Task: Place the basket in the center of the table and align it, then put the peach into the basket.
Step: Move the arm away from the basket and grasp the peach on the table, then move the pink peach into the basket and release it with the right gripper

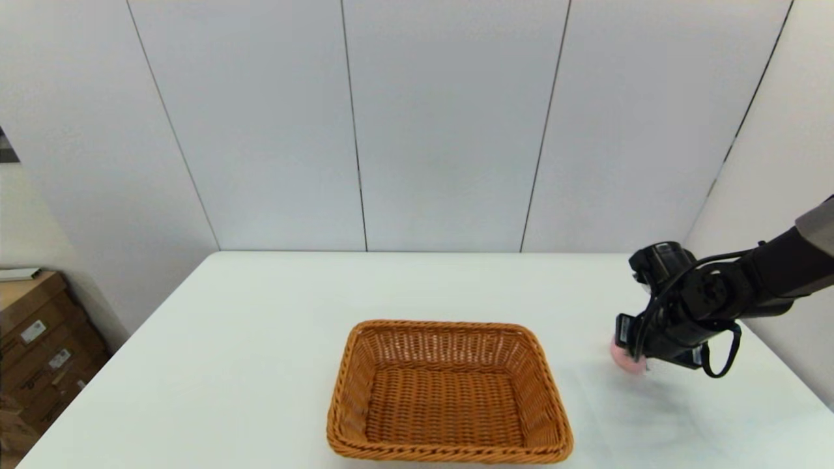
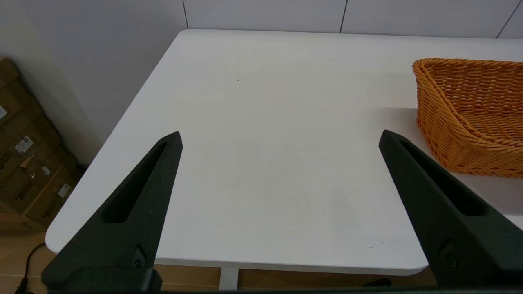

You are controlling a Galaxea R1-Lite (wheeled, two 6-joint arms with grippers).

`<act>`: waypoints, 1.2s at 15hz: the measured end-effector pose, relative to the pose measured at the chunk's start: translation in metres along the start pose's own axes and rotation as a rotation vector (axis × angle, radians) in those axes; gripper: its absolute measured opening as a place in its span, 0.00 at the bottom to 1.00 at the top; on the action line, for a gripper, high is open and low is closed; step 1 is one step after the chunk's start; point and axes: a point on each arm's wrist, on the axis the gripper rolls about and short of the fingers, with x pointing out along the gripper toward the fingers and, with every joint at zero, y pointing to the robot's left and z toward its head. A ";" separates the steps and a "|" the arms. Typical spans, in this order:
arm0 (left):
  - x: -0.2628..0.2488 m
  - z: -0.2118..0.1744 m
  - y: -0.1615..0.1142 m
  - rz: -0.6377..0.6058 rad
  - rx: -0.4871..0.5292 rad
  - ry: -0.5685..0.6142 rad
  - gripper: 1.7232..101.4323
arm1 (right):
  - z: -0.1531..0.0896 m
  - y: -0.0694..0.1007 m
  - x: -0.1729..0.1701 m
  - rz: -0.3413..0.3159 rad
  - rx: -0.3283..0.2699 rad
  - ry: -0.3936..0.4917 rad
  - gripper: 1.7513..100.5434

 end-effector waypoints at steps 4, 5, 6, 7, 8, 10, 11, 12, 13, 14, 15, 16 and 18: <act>0.000 0.000 0.000 0.000 0.000 0.000 0.96 | 0.003 0.000 -0.012 0.018 0.006 -0.028 0.03; 0.000 0.000 0.000 0.000 0.000 0.000 0.96 | 0.005 -0.001 -0.020 0.027 0.011 -0.044 0.03; 0.000 0.000 0.000 0.000 0.000 0.000 0.96 | 0.006 -0.001 -0.029 0.040 0.019 -0.063 0.03; 0.000 0.000 0.000 0.000 0.000 0.000 0.96 | 0.008 -0.001 -0.042 0.060 0.026 -0.089 0.03; 0.000 0.000 0.000 0.000 0.000 0.000 0.96 | 0.008 0.000 -0.059 0.086 0.029 -0.115 0.03; 0.000 0.000 0.000 0.002 -0.001 0.000 0.96 | 0.002 0.004 -0.096 0.141 0.008 -0.150 0.03; 0.000 0.000 0.000 0.002 -0.001 -0.001 0.96 | -0.005 0.008 -0.116 0.171 -0.014 -0.159 0.03; 0.000 0.000 0.000 0.002 -0.001 -0.001 0.96 | -0.015 0.015 -0.135 0.202 -0.045 -0.161 0.03; 0.000 0.000 0.000 0.002 -0.001 -0.001 0.96 | -0.026 0.022 -0.151 0.236 -0.077 -0.155 0.03; 0.000 0.000 0.000 0.002 -0.001 -0.001 0.96 | -0.040 0.031 -0.166 0.275 -0.117 -0.142 0.03; 0.000 0.000 0.000 0.002 -0.001 0.000 0.96 | -0.051 0.040 -0.177 0.312 -0.155 -0.134 0.03; 0.000 0.000 0.000 0.001 -0.001 0.000 0.96 | -0.062 0.049 -0.186 0.349 -0.191 -0.128 0.03; 0.000 0.000 0.000 0.002 -0.001 -0.001 0.96 | -0.078 0.069 -0.195 0.408 -0.260 -0.109 0.03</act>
